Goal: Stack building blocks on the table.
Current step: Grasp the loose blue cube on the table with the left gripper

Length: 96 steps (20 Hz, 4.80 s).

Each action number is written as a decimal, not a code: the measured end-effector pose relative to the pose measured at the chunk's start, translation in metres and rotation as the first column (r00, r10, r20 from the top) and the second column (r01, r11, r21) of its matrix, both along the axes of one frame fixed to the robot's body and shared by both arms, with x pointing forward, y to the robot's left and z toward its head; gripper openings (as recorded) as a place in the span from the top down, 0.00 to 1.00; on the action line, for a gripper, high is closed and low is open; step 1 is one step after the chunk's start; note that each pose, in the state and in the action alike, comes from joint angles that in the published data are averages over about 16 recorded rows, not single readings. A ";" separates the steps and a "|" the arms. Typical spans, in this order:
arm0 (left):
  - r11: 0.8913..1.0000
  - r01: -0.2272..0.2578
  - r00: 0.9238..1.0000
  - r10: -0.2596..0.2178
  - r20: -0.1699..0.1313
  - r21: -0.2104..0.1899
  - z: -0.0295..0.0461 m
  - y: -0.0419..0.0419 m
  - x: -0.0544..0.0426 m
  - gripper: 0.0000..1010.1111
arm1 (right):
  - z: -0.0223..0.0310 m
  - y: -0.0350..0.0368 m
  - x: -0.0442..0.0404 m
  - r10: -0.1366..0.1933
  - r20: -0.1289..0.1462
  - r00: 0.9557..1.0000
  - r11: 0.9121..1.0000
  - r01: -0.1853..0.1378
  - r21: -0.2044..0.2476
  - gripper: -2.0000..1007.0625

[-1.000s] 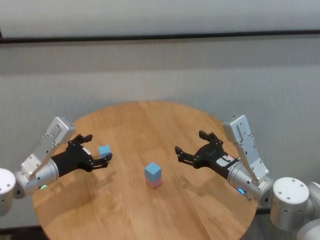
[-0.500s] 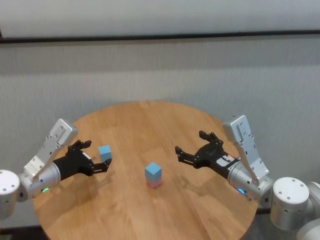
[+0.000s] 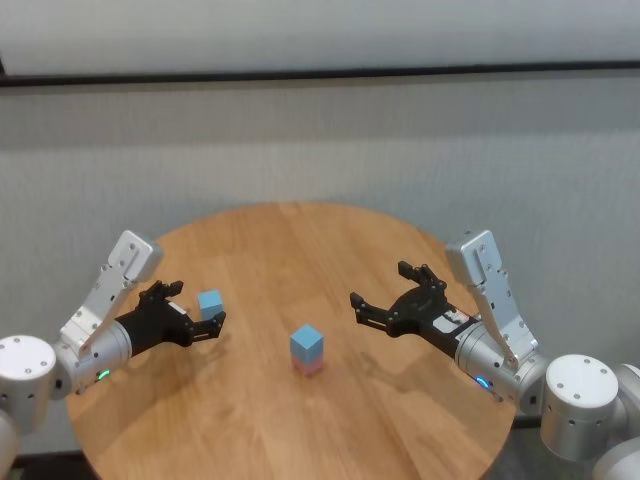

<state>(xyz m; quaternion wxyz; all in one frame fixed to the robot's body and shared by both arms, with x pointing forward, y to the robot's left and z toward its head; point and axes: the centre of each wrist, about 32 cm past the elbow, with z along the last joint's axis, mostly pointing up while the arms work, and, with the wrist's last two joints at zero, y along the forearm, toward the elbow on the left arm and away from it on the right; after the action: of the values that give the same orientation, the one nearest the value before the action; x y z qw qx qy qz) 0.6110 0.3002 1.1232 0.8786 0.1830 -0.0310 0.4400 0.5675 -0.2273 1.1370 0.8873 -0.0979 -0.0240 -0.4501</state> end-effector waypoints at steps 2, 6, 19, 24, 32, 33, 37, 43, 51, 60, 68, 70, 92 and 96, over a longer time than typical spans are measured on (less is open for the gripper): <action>1.000 -0.013 1.000 0.013 -0.009 -0.005 -0.0012 -0.0014 0.0015 0.01 | 0.0000 0.0000 0.0000 0.000 0.000 1.000 1.000 0.000 0.000 0.00; 0.999 -0.035 0.999 0.035 -0.025 -0.012 -0.0047 -0.0033 0.0049 0.01 | 0.0000 0.0000 0.0000 0.000 0.000 1.000 1.000 0.000 0.000 0.00; 0.997 -0.062 0.997 0.060 -0.050 -0.040 -0.0179 -0.0037 0.0143 0.01 | 0.0000 0.0000 0.0000 0.000 0.000 1.000 1.000 0.000 0.000 0.00; 0.997 -0.065 0.997 0.063 -0.050 -0.051 -0.0197 -0.0025 0.0160 0.01 | 0.0000 0.0000 0.0000 0.000 0.000 1.000 1.000 0.000 0.000 0.00; 0.996 -0.073 0.996 0.070 -0.051 -0.058 -0.0184 -0.0042 0.0169 0.01 | 0.0000 0.0000 0.0000 0.000 0.000 1.000 1.000 0.000 0.000 0.00; 0.996 -0.075 0.996 0.072 -0.052 -0.058 -0.0181 -0.0048 0.0170 0.01 | 0.0000 0.0000 0.0000 0.000 0.000 1.000 1.000 0.000 0.000 0.00; 0.995 -0.081 0.995 0.078 -0.058 -0.056 -0.0169 -0.0079 0.0173 0.01 | 0.0000 0.0000 0.0000 0.000 0.000 1.000 1.000 0.000 0.000 0.00; 0.995 -0.089 0.994 0.086 -0.070 -0.051 -0.0168 -0.0125 0.0192 0.01 | 0.0000 0.0000 0.0000 0.000 0.000 1.000 1.000 0.000 0.000 0.00; 0.995 -0.088 0.993 0.084 -0.078 -0.052 -0.0190 -0.0167 0.0223 0.01 | 0.0000 0.0000 0.0000 0.000 0.000 1.000 1.000 0.000 0.000 0.00; 0.995 -0.087 0.994 0.083 -0.078 -0.052 -0.0190 -0.0172 0.0215 0.01 | 0.0000 0.0000 0.0000 0.000 0.000 1.000 1.000 0.000 0.000 0.00; 0.995 -0.087 0.993 0.083 -0.079 -0.052 -0.0196 -0.0169 0.0217 0.02 | 0.0000 0.0000 0.0000 0.000 0.000 1.000 1.000 0.000 0.000 0.00; 0.995 -0.087 0.993 0.083 -0.079 -0.052 -0.0196 -0.0169 0.0218 0.04 | 0.0000 0.0000 0.0000 0.000 0.000 1.000 1.000 0.000 0.000 0.00; 0.995 -0.087 0.994 0.083 -0.078 -0.052 -0.0191 -0.0170 0.0222 0.44 | 0.0000 0.0000 0.0000 0.000 0.000 1.000 1.000 0.000 0.000 0.00; 0.995 -0.087 0.994 0.083 -0.077 -0.052 -0.0191 -0.0170 0.0222 0.45 | 0.0000 0.0000 0.0000 0.000 0.000 1.000 1.000 0.000 0.000 0.00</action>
<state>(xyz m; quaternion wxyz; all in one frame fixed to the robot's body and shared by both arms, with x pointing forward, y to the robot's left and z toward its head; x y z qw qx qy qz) 0.6332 0.2832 1.1041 0.8643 0.1765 0.0220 0.4704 0.5675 -0.2273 1.1370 0.8872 -0.0979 -0.0239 -0.4502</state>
